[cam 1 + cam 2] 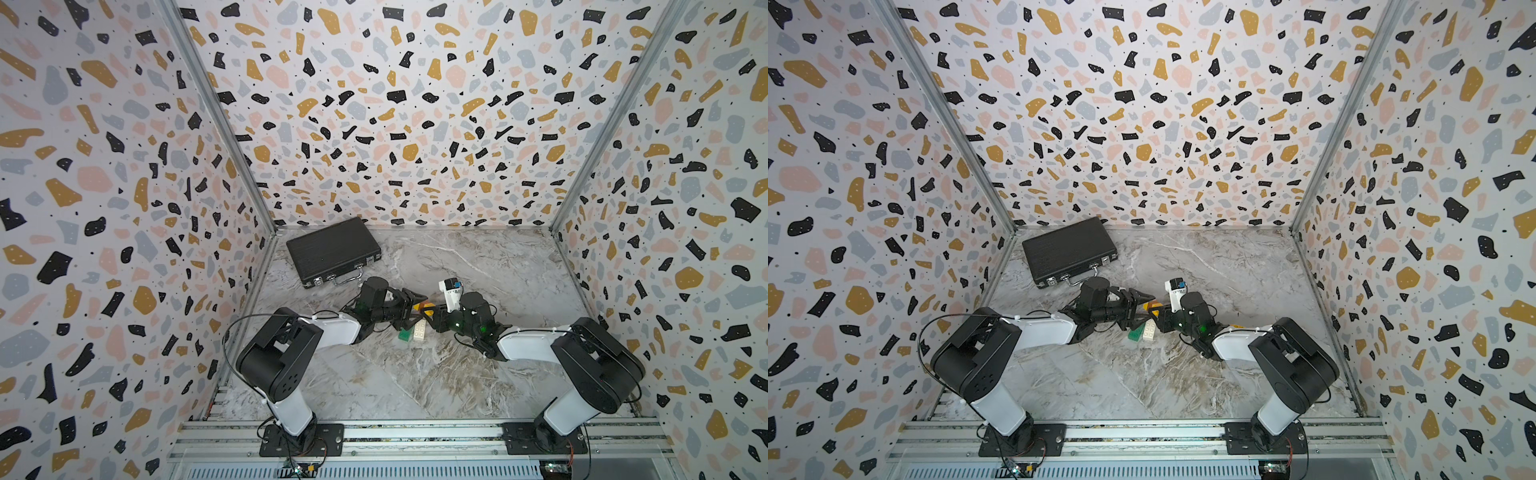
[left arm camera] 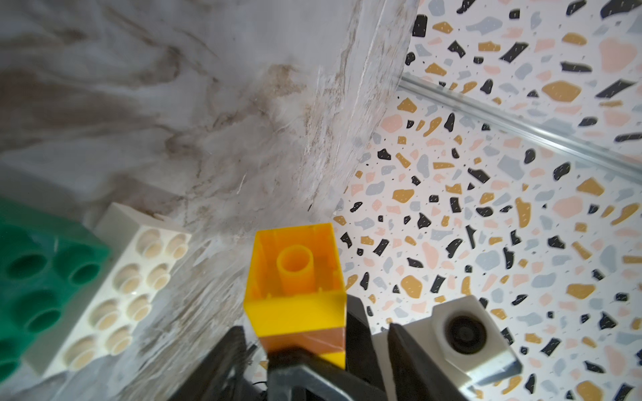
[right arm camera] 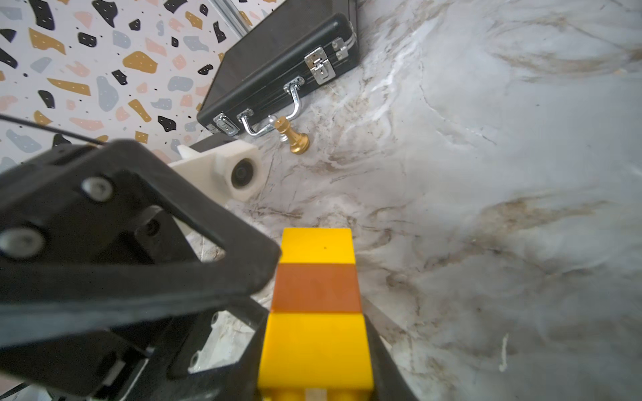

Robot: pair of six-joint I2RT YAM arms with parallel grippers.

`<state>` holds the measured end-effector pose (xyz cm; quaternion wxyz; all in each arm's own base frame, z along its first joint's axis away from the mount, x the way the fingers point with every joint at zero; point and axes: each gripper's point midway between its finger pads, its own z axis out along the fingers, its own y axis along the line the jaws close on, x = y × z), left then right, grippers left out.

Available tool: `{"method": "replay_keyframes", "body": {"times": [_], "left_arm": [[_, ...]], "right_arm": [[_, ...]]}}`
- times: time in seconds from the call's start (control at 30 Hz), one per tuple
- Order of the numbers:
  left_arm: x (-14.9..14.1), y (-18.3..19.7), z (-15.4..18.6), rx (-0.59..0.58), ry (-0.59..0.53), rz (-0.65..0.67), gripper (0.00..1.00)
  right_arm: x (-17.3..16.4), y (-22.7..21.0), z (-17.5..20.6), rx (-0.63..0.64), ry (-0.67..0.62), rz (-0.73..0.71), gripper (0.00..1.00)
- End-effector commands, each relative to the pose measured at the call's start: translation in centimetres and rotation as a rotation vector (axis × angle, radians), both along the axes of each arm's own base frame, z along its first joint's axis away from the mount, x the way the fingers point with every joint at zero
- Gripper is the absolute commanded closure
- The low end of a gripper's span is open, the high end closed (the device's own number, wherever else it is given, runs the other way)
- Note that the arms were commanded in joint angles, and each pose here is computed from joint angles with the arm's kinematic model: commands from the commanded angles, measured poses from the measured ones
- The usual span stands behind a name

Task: Assemble an ice cream with lego
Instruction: Place the lego brick at the center of the board.

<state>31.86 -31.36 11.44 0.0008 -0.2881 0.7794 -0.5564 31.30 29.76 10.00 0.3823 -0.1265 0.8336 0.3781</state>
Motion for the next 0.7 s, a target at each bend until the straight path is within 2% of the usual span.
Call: {"method": "replay_keyframes", "body": {"times": [0.0,0.2,0.37,0.43,0.53,0.67], "left_arm": [[-0.1,1.1,2.6,0.014,-0.085,-0.050,0.00],[-0.6,8.8,6.0,0.325,-0.226,-0.081,0.00],[-3.5,15.5,7.0,0.710,-0.286,-0.224,0.00],[-4.6,18.1,7.0,0.877,-0.297,-0.278,0.01],[-5.9,21.2,6.9,1.051,-0.311,-0.298,0.00],[-6.8,23.7,6.9,1.159,-0.352,-0.215,0.01]], "right_arm": [[0.7,-0.2,2.0,-0.037,-0.005,-0.015,0.91],[-0.6,-0.4,1.1,-0.251,0.181,0.057,0.95],[-2.9,-0.2,2.4,-0.424,0.294,0.191,0.94],[-3.9,-0.1,2.8,-0.527,0.341,0.259,0.93],[-5.3,0.3,2.8,-0.698,0.393,0.364,0.91],[-6.0,2.0,2.1,-0.838,0.425,0.474,0.92]]}}
